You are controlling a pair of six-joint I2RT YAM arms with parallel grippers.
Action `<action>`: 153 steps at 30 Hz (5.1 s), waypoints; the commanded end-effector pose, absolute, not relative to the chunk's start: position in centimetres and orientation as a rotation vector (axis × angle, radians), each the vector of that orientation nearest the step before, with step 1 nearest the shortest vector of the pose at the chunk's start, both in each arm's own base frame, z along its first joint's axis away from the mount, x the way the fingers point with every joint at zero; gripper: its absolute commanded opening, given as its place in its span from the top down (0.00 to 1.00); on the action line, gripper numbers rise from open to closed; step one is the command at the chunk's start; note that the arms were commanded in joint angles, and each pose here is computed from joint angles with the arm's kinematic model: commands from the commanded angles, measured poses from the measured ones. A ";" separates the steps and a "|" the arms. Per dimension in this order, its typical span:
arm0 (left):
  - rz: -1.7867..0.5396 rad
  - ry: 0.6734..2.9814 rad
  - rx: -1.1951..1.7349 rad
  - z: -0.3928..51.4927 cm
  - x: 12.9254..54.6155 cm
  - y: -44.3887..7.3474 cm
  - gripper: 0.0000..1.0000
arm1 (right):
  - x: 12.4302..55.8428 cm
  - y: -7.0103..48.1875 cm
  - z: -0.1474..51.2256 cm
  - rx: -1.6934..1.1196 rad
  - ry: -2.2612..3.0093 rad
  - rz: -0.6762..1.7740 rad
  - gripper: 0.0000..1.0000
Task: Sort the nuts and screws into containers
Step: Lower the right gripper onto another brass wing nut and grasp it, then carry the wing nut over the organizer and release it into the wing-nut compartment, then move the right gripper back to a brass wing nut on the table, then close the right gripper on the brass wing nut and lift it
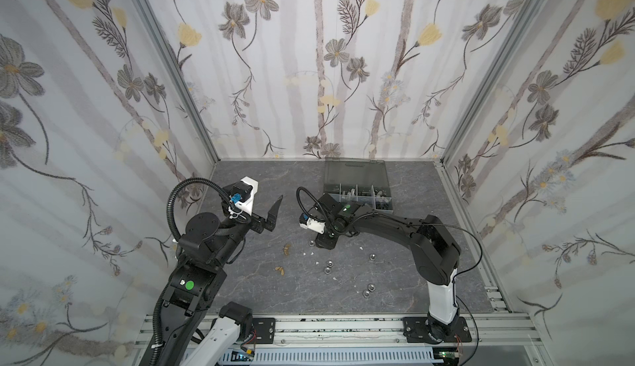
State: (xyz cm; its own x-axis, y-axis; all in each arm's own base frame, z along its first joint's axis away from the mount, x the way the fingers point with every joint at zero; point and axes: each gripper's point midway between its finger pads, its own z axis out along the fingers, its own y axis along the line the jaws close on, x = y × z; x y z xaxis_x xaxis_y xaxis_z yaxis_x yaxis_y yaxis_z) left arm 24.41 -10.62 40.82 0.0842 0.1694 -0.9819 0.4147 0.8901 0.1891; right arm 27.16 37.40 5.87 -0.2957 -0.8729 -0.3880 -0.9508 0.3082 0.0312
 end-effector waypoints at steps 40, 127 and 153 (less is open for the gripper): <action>-0.175 1.472 0.505 41.1 24.3 -10.7 0.00 | 29.1 33.3 3.8 -1.579 2.352 0.193 0.91; -0.164 1.472 0.406 42.2 20.8 -8.1 0.00 | 27.9 49.2 10.2 -0.336 2.687 0.652 0.43; -0.141 1.389 0.442 41.8 18.3 -7.8 0.00 | 26.7 49.6 1.6 -0.248 2.845 0.453 0.61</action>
